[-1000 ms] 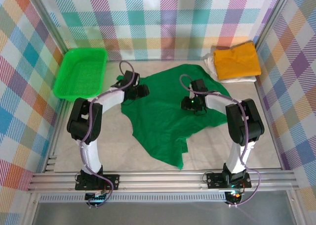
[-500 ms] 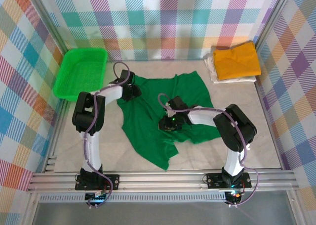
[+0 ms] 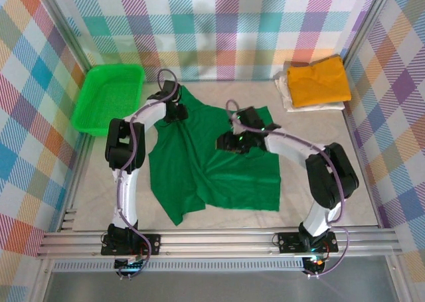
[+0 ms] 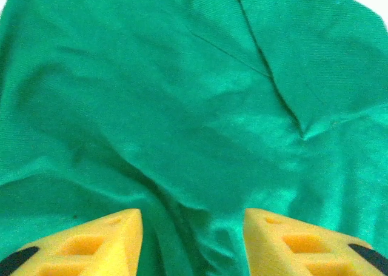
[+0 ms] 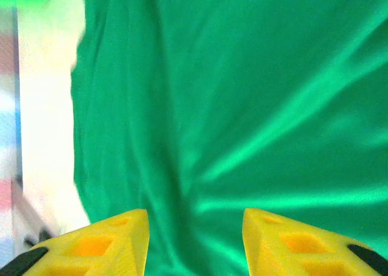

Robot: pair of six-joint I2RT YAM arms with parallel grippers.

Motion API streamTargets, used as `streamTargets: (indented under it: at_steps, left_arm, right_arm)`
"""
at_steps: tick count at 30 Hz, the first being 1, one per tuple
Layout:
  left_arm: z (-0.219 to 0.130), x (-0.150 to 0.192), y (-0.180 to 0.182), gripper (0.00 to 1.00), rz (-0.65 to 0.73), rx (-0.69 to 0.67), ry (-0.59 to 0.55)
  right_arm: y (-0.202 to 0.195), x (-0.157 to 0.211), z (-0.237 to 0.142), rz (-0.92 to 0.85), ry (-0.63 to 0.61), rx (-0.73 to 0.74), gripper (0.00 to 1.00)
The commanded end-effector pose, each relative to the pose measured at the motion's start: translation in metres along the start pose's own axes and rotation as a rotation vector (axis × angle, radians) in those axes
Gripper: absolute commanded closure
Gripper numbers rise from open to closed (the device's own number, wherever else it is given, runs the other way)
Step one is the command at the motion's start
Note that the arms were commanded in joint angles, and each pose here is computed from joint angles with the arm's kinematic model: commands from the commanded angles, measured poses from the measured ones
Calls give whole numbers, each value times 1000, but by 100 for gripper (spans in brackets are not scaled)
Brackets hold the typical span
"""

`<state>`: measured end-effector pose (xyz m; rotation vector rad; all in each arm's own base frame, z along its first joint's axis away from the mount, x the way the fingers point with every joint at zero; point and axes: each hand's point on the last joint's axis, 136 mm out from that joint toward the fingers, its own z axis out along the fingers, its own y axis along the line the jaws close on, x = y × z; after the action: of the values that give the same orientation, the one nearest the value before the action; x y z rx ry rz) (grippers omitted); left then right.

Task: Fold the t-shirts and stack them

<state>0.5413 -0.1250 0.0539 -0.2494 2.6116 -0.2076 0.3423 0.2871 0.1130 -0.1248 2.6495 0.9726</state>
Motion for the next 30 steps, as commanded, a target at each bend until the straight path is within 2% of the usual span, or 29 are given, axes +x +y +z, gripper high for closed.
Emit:
streamTargets:
  at_steps: [1, 4, 7, 13, 22, 26, 30]
  left_arm:
    - [-55, -42, -18, 54, 14, 56, -104]
    - [-50, -51, -37, 54, 39, 53, -106]
    - [-34, -55, -42, 51, 7, 46, -59]
    - [-3, -59, -45, 48, -42, 47, -66]
    - [28, -56, -71, 48, -44, 131, -44]
    - [43, -46, -74, 52, -53, 144, -19]
    - [51, -41, -75, 60, -57, 152, -3]
  right_arm:
    - [-31, -32, -16, 3, -81, 104, 55]
    - [-32, -53, -19, -10, -119, 105, 55]
    - [-28, -62, -21, -23, -151, 89, 55]
    - [-32, -58, -21, -14, -145, 82, 55]
    - [-43, -62, -27, 6, -156, 79, 56]
    - [-45, -64, -27, 11, -160, 76, 56]
    - [-48, -64, -25, 18, -154, 75, 55]
